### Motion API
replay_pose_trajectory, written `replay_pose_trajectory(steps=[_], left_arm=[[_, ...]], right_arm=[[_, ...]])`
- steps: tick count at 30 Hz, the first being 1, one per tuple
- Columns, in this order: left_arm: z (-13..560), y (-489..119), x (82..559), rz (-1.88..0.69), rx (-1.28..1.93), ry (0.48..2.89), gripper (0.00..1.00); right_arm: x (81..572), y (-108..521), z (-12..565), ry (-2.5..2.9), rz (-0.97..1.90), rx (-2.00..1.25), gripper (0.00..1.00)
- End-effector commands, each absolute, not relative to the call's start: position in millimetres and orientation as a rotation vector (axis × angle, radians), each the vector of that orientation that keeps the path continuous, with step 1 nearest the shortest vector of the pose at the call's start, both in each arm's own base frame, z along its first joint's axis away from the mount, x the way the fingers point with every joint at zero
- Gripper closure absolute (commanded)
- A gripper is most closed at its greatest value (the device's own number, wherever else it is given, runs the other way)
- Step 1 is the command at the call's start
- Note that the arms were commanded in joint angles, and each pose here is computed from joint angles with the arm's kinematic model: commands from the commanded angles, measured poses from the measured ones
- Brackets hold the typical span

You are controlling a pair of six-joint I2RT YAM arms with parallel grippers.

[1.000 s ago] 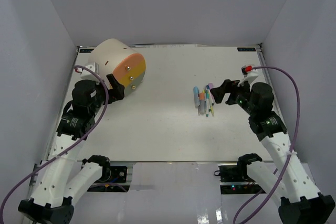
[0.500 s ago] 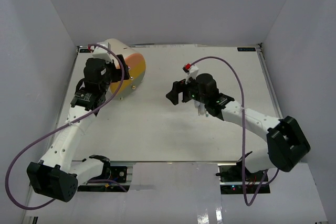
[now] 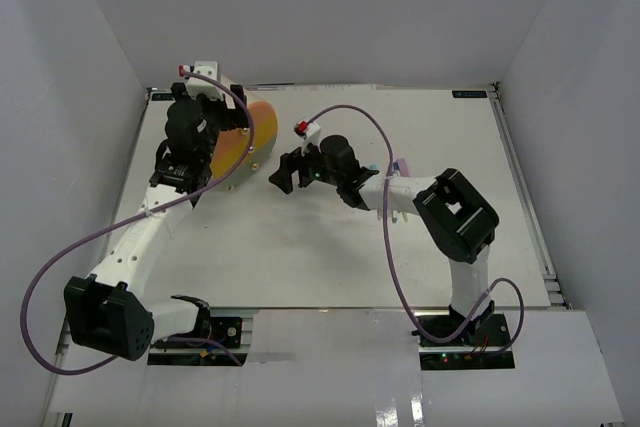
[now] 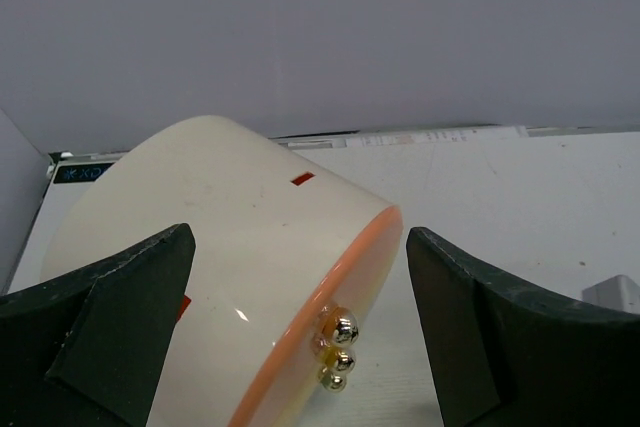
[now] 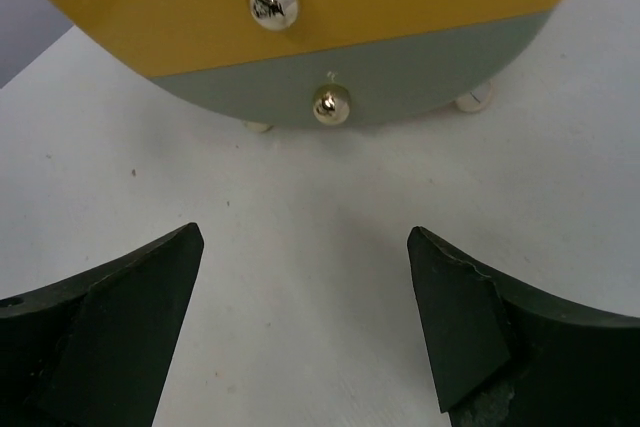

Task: Sort the stationery into containers
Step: Open the drawer in the storage box.

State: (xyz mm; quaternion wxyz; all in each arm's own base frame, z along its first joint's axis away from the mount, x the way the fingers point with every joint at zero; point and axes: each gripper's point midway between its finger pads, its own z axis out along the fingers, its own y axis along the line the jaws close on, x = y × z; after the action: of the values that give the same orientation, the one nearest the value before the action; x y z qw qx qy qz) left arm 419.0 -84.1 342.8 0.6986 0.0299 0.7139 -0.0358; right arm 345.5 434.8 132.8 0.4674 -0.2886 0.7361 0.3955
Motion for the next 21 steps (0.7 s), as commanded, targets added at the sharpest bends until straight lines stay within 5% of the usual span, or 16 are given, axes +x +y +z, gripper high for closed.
replay_pose_trajectory(steps=[1, 21], left_arm=[[359, -84, 418, -0.058, 0.101, 1.519, 0.02], [301, -98, 422, -0.158, 0.085, 1.627, 0.02]], right_arm=[[360, 474, 176, 1.610, 1.045, -0.711, 0.11], [385, 531, 133, 1.638, 1.057, -0.747, 0.39]])
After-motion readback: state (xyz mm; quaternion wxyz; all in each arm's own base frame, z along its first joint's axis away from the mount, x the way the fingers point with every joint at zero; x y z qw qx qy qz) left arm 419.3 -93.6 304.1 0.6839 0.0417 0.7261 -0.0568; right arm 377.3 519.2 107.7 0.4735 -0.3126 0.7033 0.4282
